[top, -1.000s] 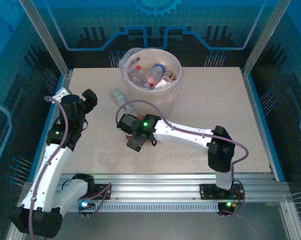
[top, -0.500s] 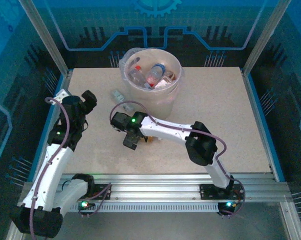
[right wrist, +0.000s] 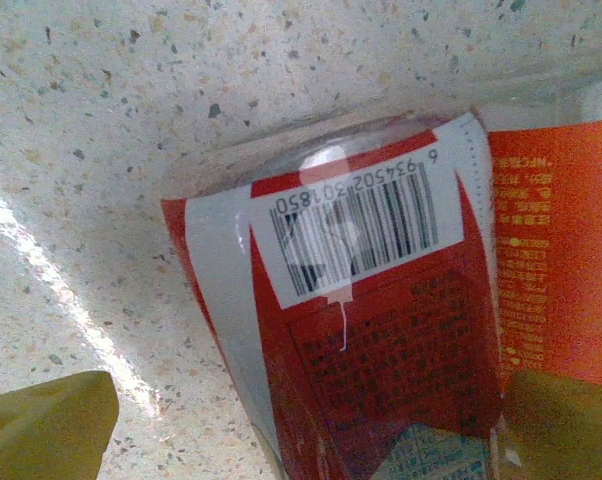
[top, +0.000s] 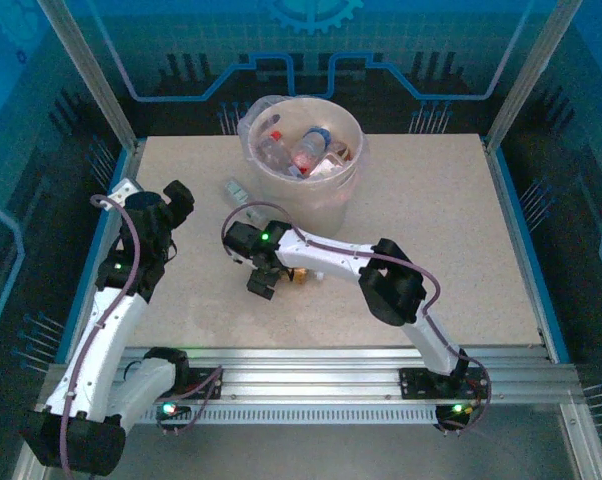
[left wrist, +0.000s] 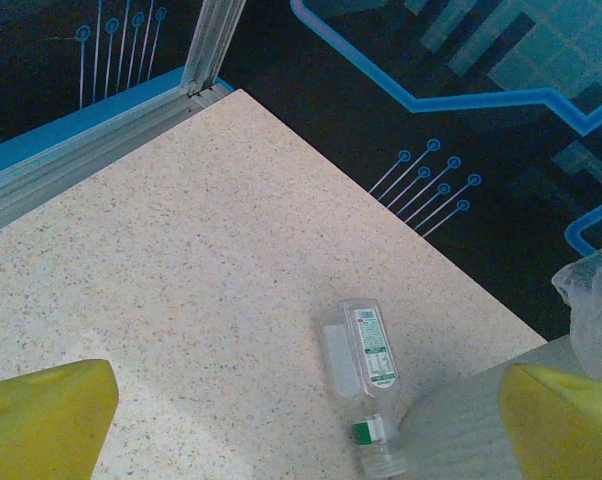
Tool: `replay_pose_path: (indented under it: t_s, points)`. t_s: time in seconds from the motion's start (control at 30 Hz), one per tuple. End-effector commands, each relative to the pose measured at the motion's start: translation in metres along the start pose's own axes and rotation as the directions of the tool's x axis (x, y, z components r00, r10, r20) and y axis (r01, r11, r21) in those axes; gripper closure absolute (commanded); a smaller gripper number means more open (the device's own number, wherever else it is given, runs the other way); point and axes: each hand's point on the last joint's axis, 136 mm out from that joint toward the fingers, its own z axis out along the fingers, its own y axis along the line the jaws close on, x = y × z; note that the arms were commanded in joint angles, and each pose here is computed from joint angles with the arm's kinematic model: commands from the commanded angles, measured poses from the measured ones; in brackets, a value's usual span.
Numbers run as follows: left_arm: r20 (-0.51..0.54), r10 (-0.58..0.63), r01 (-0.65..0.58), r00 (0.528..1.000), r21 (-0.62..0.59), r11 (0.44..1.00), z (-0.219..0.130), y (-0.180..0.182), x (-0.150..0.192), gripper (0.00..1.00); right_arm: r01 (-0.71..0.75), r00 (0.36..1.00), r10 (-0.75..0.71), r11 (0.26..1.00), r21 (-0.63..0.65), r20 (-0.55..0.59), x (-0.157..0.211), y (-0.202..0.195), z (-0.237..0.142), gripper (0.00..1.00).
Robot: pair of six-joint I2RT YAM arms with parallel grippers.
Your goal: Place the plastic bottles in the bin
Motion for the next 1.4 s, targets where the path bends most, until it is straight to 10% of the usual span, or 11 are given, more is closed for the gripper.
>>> replay_pose_path:
  t_s: [0.0,0.83,1.1,1.37]
  points:
    - [0.025,-0.032,0.032,0.999,-0.013,0.999,0.003,0.004,-0.004,0.01,0.008,1.000,-0.009,0.998,-0.061,-0.015,0.000,0.011,0.006,0.00]
    - [0.021,-0.048,0.048,0.999,-0.013,0.999,0.002,0.005,-0.004,0.01,0.028,0.990,-0.034,0.999,-0.043,-0.134,0.021,0.017,0.031,0.01]
    - [0.020,-0.044,0.045,0.999,-0.014,0.999,0.002,0.005,-0.004,0.01,0.018,0.996,-0.026,0.996,-0.086,-0.088,0.014,0.022,0.013,0.34]
    - [0.007,-0.028,0.028,1.000,-0.021,0.999,0.003,0.006,-0.002,0.01,-0.035,0.987,0.051,0.994,-0.104,0.155,-0.021,0.003,-0.086,0.50]
